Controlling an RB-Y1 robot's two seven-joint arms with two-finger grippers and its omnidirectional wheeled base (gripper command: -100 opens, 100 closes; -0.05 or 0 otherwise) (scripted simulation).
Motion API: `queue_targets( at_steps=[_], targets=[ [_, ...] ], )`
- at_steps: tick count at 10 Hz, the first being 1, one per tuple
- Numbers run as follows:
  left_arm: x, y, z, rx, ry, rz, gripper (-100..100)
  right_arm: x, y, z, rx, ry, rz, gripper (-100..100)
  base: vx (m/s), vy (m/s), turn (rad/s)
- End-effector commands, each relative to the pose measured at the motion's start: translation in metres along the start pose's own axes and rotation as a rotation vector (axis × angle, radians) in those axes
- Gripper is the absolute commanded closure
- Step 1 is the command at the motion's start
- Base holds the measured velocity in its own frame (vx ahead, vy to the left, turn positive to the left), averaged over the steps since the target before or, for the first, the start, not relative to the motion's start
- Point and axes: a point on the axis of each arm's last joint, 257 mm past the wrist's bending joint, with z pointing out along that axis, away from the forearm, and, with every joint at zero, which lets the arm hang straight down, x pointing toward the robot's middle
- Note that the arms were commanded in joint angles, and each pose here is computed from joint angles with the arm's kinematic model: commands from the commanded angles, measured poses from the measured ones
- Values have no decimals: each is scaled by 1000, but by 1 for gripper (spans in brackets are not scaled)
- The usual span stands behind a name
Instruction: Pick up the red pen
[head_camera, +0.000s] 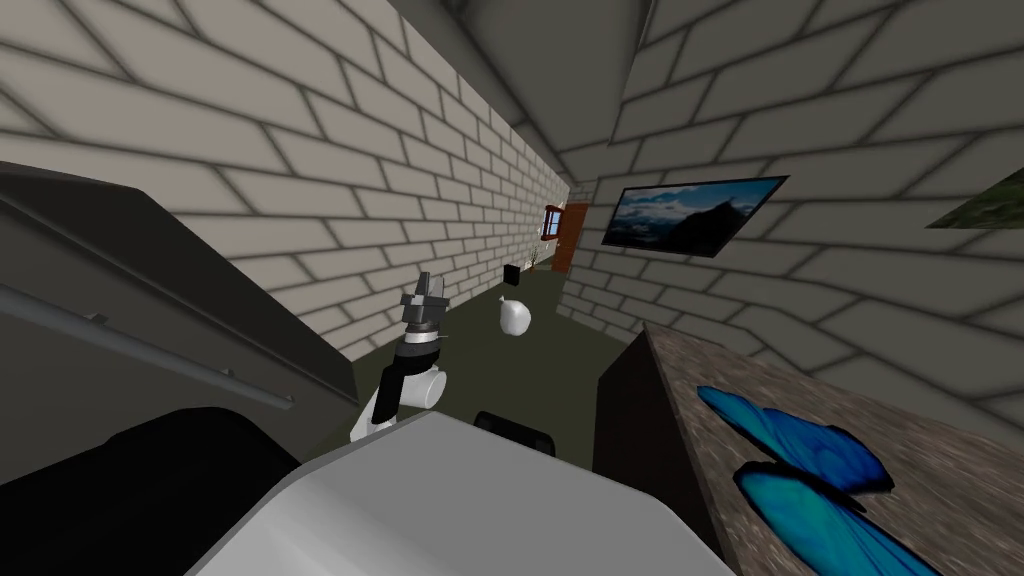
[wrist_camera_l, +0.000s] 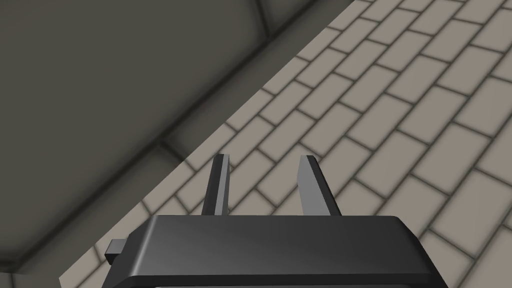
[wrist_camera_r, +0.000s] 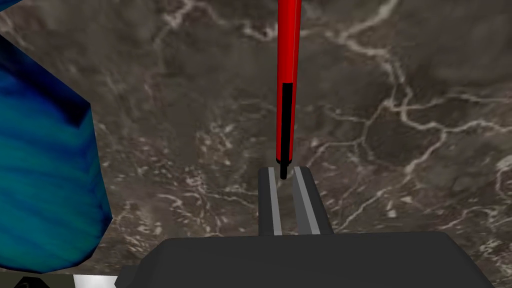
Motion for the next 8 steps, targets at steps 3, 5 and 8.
queue_targets(
  at_steps=[3, 5, 8],
  targets=[
    [0, 0, 0, 0, 0, 0, 0, -4, 2, -3, -3, -11, -46, 100, 69, -28, -210],
    [0, 0, 0, 0, 0, 0, 0, -7, 6, -7, -6, -18, -109, 100, 200, -27, -298],
    [0, 0, 0, 0, 0, 0, 0, -10, 10, -14, -11, -23, -206, 100, 215, 3, -318]
  ],
)
